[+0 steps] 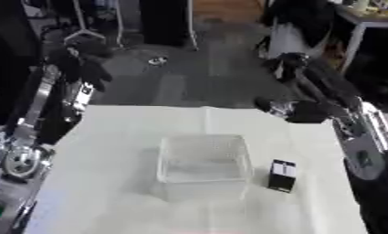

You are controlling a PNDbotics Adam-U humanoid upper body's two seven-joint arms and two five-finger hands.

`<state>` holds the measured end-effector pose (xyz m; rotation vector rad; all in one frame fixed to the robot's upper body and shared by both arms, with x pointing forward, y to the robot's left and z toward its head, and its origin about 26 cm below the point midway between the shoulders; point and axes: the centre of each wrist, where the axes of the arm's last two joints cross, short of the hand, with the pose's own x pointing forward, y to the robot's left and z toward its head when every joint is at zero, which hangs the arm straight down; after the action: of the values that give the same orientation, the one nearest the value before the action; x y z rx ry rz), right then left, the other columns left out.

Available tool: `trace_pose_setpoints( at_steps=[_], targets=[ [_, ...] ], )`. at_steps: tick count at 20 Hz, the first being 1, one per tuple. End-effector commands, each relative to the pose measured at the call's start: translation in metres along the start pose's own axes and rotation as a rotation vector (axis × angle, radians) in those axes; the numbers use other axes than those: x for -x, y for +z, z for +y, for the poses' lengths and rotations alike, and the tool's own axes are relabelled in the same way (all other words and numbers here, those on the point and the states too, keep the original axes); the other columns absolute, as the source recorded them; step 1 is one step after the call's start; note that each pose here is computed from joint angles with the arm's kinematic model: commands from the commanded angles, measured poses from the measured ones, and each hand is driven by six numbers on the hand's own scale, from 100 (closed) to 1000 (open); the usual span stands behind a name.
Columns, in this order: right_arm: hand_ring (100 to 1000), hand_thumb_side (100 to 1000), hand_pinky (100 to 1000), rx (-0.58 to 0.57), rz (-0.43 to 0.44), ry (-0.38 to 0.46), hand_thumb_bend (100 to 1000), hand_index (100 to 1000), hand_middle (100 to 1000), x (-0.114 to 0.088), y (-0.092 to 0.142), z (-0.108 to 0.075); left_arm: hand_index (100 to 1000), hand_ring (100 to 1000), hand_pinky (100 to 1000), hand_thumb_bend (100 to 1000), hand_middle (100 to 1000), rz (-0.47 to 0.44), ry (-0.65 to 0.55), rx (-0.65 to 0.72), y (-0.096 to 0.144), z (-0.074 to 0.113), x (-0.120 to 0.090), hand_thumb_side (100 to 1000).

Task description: Pick up objects on the table and place them in the box.

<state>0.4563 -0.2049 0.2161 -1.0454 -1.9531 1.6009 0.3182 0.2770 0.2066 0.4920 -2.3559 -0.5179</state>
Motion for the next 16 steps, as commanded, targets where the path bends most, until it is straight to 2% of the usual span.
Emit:
trace_pose_setpoints(
  at_steps=[1, 2, 3, 4, 5, 11, 16],
  targets=[
    [560, 1000, 571, -0.057, 0.000, 0.098, 730, 837, 673, 0.020, -0.001, 0.001, 787, 530, 407, 136, 667, -0.019, -0.022, 0.002, -0.004, 0.008, -0.002, 893],
    [591, 1000, 614, -0.078, -0.002, 0.119, 764, 828, 690, 0.024, -0.002, 0.004, 786, 529, 407, 136, 667, -0.018, -0.022, 0.003, -0.004, 0.008, -0.002, 893],
    [587, 1000, 608, -0.125, -0.002, 0.154, 759, 830, 688, 0.030, -0.003, 0.005, 786, 529, 407, 136, 667, -0.017, -0.023, 0.005, -0.003, 0.008, -0.002, 893],
    [625, 1000, 661, -0.156, -0.001, 0.179, 800, 828, 711, 0.034, -0.004, 0.008, 787, 529, 405, 135, 667, -0.017, -0.022, 0.007, -0.003, 0.008, -0.002, 893],
    [618, 1000, 651, -0.198, 0.001, 0.210, 794, 827, 707, 0.039, -0.004, 0.011, 787, 529, 405, 135, 667, -0.015, -0.022, 0.009, -0.003, 0.007, -0.002, 893],
    [708, 1000, 774, -0.324, 0.004, 0.327, 827, 815, 731, 0.058, 0.000, 0.030, 787, 528, 403, 134, 666, -0.011, -0.020, 0.016, -0.002, 0.007, -0.001, 894],
    [726, 1000, 793, -0.491, -0.028, 0.310, 819, 823, 727, 0.079, 0.016, 0.044, 787, 528, 402, 134, 666, -0.006, -0.020, 0.020, -0.001, 0.007, 0.000, 894]
  ],
)
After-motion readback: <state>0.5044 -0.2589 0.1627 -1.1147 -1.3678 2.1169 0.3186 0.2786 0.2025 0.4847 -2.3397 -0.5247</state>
